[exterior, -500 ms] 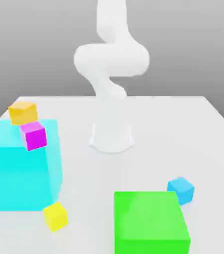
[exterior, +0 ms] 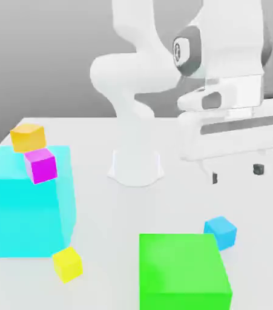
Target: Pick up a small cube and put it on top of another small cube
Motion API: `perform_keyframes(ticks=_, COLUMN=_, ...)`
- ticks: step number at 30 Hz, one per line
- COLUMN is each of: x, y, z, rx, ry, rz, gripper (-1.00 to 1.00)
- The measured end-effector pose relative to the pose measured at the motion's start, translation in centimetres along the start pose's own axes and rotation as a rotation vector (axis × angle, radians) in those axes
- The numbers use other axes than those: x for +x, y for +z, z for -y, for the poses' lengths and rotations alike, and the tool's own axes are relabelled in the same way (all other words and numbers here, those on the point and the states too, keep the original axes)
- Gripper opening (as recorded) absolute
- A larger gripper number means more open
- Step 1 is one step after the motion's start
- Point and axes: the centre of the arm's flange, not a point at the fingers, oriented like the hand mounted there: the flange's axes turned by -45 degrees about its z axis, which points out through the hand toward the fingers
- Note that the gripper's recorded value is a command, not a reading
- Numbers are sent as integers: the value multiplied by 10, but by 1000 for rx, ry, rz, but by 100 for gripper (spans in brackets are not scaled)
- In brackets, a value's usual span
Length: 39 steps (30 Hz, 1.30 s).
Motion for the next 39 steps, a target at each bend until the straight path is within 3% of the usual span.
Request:
perform_keyframes(ticks=5, x=-65, y=83, z=41, rx=3, ry=-102, rz=155, gripper=0)
perform_keyframes(ticks=11, x=-80, y=141, z=41, rx=4, ry=-102, rz=170, gripper=0)
perform_keyframes(ticks=12, x=-82, y=147, z=40, rx=3, ry=-102, rz=170, gripper=-100)
perform_keyframes(ticks=19, x=-82, y=147, z=40, rx=3, ry=-103, rz=170, gripper=-100)
perform_keyframes(ticks=27, x=-63, y=80, z=28, rx=-4, ry=-78, rz=169, gripper=-100)
perform_keyframes(ticks=33, x=-20, y=14, z=-86, rx=-36, ry=139, rz=167, gripper=-100)
perform_keyframes(ticks=39, x=-30, y=-73, z=-211, rx=-56, ry=371, rz=165, gripper=-100)
